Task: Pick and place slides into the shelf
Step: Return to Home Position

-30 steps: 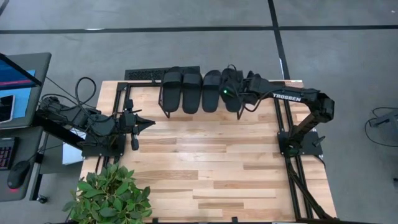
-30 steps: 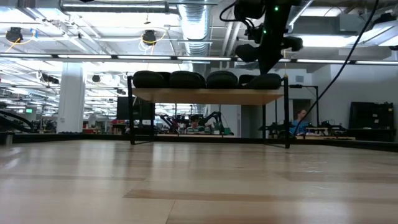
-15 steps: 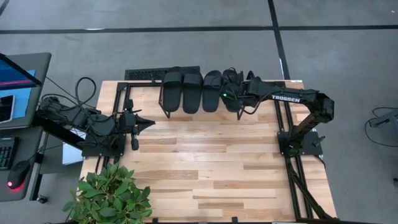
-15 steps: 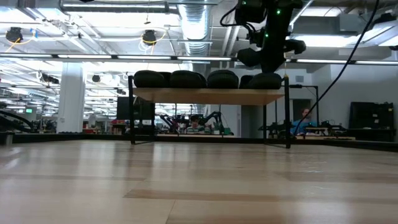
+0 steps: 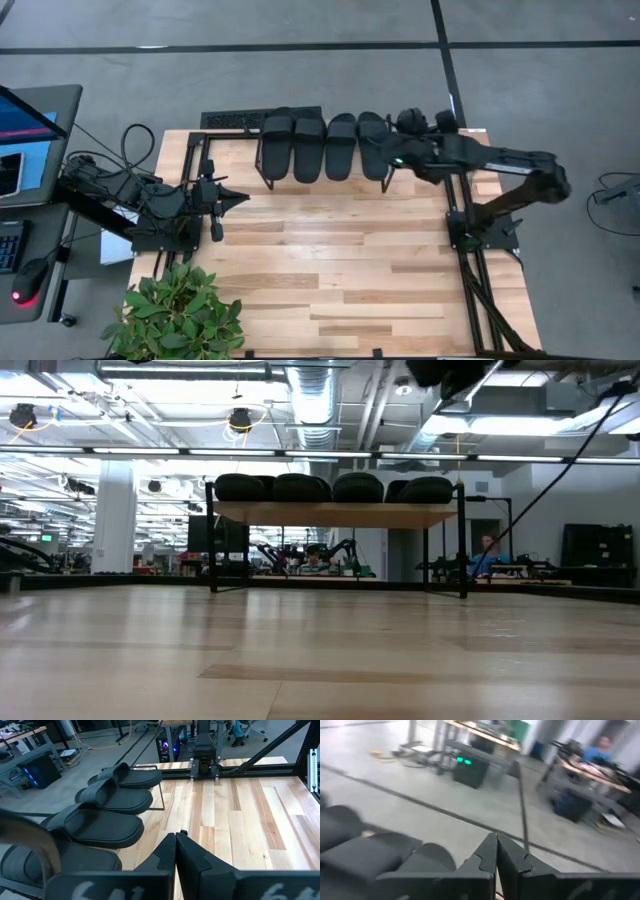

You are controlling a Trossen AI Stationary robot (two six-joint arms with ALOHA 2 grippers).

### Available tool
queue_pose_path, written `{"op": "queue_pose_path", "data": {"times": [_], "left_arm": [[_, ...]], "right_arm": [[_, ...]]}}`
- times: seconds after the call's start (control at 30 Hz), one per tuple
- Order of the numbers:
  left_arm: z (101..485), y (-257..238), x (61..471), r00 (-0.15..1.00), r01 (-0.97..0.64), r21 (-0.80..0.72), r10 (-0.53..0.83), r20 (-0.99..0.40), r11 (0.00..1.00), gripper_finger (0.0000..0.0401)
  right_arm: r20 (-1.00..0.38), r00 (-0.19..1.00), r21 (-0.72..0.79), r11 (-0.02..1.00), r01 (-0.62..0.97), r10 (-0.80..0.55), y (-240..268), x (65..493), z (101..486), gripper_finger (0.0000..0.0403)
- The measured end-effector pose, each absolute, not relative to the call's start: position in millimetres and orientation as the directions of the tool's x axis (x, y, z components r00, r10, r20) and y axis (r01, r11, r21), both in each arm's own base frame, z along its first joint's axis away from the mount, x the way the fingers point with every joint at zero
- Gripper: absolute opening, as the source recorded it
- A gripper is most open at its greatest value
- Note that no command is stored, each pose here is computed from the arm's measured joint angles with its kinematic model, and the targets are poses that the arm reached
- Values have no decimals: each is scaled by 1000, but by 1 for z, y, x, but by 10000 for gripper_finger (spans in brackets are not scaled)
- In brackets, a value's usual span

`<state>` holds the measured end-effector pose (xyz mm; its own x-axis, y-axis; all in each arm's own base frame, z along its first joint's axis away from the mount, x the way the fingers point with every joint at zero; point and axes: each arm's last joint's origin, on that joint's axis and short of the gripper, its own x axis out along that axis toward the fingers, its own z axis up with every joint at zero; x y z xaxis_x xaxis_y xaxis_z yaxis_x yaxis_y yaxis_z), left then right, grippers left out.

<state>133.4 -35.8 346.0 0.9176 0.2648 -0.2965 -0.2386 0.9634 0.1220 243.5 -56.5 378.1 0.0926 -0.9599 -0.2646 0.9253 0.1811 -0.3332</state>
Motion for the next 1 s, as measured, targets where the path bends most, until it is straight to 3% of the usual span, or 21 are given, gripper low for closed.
{"op": "queue_pose_path", "data": {"times": [0.1, 0.23, 0.3, 0.37, 0.43, 0.5, 0.77, 1.0], "left_arm": [[346, -36, 133, 917, -239, 122, 265, -297, 963, 0], [346, -36, 133, 917, -239, 123, 266, -297, 963, 0], [346, -36, 133, 917, -239, 123, 265, -297, 963, 0], [346, -36, 133, 917, -237, 133, 266, -296, 962, 0], [346, -36, 133, 918, -226, 163, 266, -293, 960, 0], [347, -36, 133, 920, -223, 172, 266, -289, 959, 0], [361, -26, 108, 953, -229, 108, 246, -179, 967, 0], [376, -5, 36, 996, 70, 31, -72, 60, 997, 0]], "right_arm": [[-291, 223, -342, 318, 884, -931, -39, 230, 387, 0], [-340, 543, -297, 635, 713, -768, -18, 219, 388, 0], [-310, 760, -265, 820, 508, -571, -6, 216, 384, 0], [-222, 931, -259, 938, 229, -289, 6, 212, 377, 0], [-116, 993, -285, 958, -4, -31, 15, 204, 366, 0], [-47, 995, -301, 949, -95, 85, 17, 193, 352, 0], [-20, 1000, -132, 991, 0, -2, -2, 143, 307, 0], [35, 996, -130, 988, -80, 85, 5, 117, 302, 0]]}}
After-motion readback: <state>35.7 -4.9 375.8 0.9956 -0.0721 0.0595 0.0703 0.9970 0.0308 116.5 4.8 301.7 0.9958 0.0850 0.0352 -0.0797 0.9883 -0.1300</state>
